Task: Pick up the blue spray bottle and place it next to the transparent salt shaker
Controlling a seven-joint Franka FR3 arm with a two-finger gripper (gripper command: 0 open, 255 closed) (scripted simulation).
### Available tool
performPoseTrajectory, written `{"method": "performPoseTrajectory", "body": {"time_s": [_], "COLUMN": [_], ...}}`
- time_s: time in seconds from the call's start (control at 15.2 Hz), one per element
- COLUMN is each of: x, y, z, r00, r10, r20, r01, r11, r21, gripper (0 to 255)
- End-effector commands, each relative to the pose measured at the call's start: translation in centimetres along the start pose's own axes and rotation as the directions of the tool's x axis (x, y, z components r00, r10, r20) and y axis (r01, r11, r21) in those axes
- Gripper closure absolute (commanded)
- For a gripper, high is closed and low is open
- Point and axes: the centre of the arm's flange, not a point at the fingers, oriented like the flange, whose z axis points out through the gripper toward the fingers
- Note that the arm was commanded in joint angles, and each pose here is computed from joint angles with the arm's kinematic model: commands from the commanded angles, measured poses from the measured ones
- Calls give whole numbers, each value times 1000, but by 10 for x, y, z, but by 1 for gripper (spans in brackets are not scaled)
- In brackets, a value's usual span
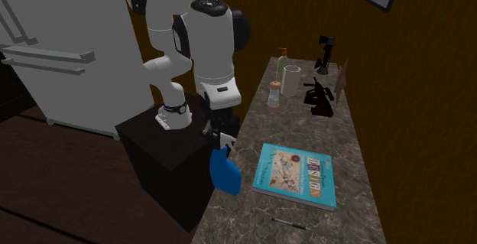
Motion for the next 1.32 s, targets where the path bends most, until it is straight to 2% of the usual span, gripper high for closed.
{"method": "performPoseTrajectory", "body": {"time_s": [0.0,1.25], "x": [1,0], "y": [-1,-1], "z": [-12,-113], "r00": [1000,1000], "r10": [0,0], "r20": [0,0], "r01": [0,0], "r11": [1000,1000], "r21": [0,0], "gripper": [255,255]}}
